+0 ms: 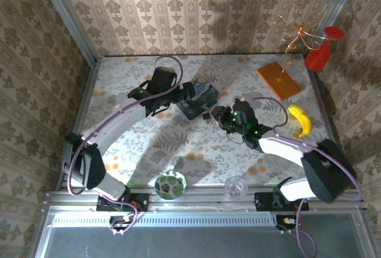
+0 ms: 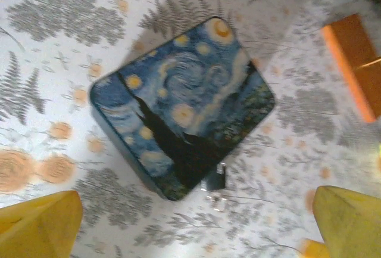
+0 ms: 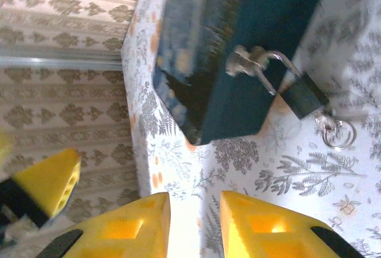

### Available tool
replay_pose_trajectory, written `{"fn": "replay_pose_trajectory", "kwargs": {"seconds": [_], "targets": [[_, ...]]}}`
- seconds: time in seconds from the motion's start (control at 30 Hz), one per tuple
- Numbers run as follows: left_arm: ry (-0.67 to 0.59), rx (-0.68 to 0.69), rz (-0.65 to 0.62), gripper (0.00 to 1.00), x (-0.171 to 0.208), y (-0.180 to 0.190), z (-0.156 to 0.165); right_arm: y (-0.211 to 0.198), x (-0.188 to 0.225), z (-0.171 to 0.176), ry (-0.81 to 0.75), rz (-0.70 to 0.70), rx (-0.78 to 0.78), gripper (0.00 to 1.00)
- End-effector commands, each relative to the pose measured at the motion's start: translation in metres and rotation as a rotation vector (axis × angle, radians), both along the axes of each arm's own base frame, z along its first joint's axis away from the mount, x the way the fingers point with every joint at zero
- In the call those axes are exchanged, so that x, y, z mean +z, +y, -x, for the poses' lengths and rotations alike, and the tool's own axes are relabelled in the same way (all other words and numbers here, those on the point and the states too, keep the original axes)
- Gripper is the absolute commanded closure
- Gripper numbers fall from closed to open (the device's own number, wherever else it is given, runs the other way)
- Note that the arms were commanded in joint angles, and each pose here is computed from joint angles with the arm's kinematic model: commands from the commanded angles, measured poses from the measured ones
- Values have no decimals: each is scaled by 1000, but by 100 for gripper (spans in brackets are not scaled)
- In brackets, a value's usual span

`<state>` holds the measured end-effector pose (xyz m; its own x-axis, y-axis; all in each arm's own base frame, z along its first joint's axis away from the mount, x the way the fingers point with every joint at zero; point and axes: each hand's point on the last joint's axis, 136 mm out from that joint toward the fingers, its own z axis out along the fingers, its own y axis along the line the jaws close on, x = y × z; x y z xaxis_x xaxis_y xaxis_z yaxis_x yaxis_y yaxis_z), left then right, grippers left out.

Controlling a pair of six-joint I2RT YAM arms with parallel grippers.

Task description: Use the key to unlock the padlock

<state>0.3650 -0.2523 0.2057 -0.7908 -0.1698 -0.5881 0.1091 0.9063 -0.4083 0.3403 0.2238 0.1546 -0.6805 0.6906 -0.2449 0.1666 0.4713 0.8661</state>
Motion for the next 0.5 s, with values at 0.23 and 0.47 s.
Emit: {"fn": "replay_pose_trajectory", "kwargs": {"seconds": [0.23,0.47], "targets": [[62,2,-366,0,-51,42,-41,-32,-20,11,3,485,162,72],[147,-5,-399,0,-85,44,-53,-20,-32,-8,-7,545,247,74]]}}
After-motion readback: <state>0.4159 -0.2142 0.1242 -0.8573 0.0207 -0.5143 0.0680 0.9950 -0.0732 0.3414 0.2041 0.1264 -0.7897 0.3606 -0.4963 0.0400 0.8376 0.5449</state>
